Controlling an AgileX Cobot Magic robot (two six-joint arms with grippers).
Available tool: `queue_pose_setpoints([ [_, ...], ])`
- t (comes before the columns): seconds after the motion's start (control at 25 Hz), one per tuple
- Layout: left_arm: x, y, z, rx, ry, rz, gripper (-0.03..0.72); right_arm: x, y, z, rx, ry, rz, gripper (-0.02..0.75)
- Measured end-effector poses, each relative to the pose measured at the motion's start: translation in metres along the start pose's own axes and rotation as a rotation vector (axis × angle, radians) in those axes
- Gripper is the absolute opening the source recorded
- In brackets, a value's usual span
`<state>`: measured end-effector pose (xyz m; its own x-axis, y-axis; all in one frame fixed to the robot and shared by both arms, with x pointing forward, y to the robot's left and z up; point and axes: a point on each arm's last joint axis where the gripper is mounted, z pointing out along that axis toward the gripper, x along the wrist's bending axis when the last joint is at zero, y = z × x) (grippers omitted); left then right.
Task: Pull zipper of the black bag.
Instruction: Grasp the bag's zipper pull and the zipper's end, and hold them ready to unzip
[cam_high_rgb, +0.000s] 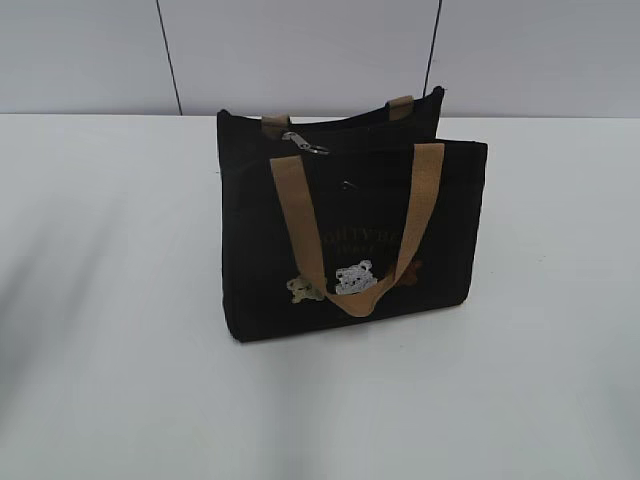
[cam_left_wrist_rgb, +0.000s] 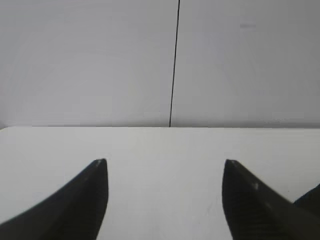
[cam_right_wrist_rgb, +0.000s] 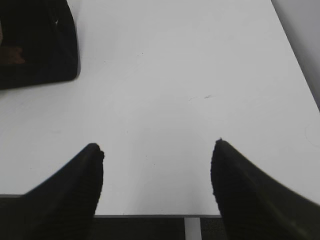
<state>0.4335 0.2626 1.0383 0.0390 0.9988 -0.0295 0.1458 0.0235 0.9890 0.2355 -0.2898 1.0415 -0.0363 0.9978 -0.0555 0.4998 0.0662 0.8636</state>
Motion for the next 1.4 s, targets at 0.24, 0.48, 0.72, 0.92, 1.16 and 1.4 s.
queue_pose_setpoints([
  [0.24,-0.017,-0.008,0.02,-0.056,-0.106,-0.036,0.532,0.0,0.0,0.0,0.0,0.0,0.0,0.515],
  [0.48,-0.026,-0.018,0.033,-0.074,-0.243,0.001,0.532,0.0,0.0,0.0,0.0,0.0,0.0,0.515],
  [0.72,-0.01,-0.025,0.054,0.002,-0.422,0.036,0.532,0.0,0.0,0.0,0.0,0.0,0.0,0.515],
  [0.92,-0.011,-0.03,0.086,0.015,-0.688,0.081,0.531,0.0,0.0,0.0,0.0,0.0,0.0,0.515],
  [1.16,-0.022,-0.045,0.128,0.057,-0.949,0.176,0.521,0.0,0.0,0.0,0.0,0.0,0.0,0.515],
  [1.4,-0.032,-0.047,0.165,0.089,-1.141,0.208,0.509,0.0,0.0,0.0,0.0,0.0,0.0,0.515],
])
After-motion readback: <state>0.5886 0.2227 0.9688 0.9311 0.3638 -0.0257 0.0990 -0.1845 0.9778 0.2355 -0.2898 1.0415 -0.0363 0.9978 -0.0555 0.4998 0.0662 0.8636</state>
